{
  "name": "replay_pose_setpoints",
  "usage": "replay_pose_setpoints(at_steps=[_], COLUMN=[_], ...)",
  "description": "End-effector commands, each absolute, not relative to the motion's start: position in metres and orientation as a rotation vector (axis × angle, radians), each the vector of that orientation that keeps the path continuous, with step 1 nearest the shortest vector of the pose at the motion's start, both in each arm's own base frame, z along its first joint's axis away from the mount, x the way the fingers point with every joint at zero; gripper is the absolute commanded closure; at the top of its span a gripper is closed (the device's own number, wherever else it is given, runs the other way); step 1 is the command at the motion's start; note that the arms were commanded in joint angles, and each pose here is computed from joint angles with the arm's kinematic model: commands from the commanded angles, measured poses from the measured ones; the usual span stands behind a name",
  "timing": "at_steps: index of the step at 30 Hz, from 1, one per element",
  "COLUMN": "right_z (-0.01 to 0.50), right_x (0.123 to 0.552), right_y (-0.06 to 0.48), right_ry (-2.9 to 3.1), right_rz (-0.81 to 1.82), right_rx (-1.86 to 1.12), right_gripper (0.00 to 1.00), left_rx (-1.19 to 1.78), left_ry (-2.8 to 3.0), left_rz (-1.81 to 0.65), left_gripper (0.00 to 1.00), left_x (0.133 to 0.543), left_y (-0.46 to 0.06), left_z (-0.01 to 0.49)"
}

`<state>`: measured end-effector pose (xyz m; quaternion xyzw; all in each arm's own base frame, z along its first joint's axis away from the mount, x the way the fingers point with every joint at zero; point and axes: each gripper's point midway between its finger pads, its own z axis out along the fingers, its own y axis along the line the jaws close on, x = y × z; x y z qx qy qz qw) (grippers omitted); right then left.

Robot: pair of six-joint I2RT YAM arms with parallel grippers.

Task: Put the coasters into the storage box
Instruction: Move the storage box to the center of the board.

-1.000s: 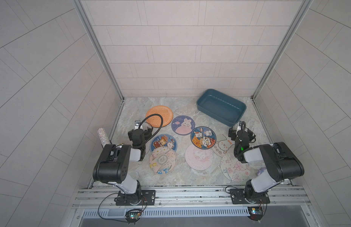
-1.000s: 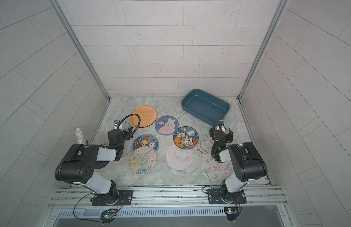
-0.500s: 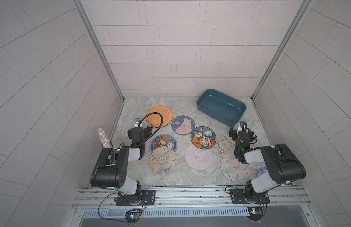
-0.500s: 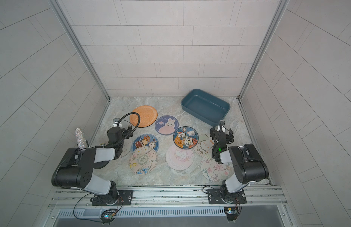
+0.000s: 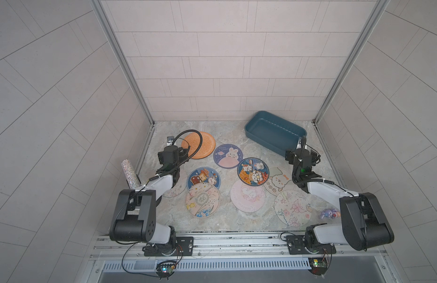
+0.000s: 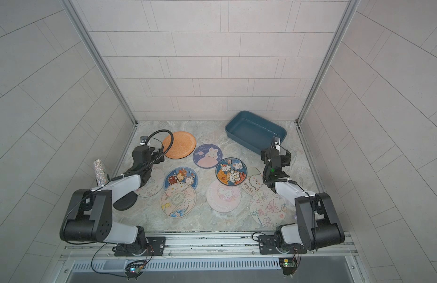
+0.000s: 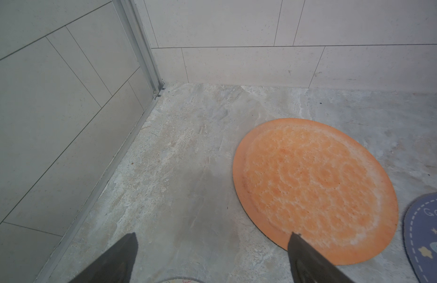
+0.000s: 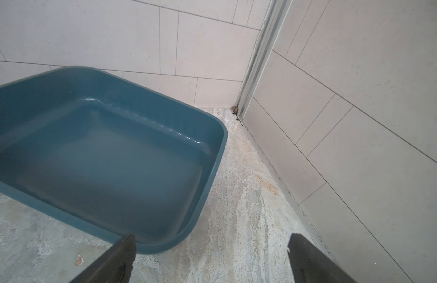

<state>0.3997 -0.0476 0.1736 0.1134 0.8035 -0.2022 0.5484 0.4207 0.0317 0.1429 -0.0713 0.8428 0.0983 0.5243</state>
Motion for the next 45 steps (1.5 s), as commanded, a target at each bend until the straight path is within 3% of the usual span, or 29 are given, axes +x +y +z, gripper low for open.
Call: replay_pose_setpoints(at_steps=[1,9,23,37,45], right_z=[0.178,0.148,0.106,0.07,0.061], right_x=[0.401,0.424,0.455,0.481,0.489], right_y=[-0.065,-0.081,-0.101,-0.103,-0.1], right_ry=[2.054,2.386,2.54,2.593,2.575], right_rz=[-0.554,-0.493,-0.343,-0.15,-0.113], right_rx=[0.337,0.411,0.529,0.635,0.596], right_gripper=[0.0,0.01,0.2,0.53,0.86], left_rx=[-0.153,-0.165,-0.161,-0.159,-0.163], left_ry=[2.042,2.096,2.194,2.214,2.223], left_rz=[0.168,0.045,-0.06,-0.055,-0.046], left_gripper=[0.0,0.0,0.0,0.0,0.0], left_x=[0.424,0.43,0.43,0.429,0.426], left_y=[0.021,0.001,-0.024,-0.025,-0.023], left_z=[0.158,0.163,0.151,0.144,0.138])
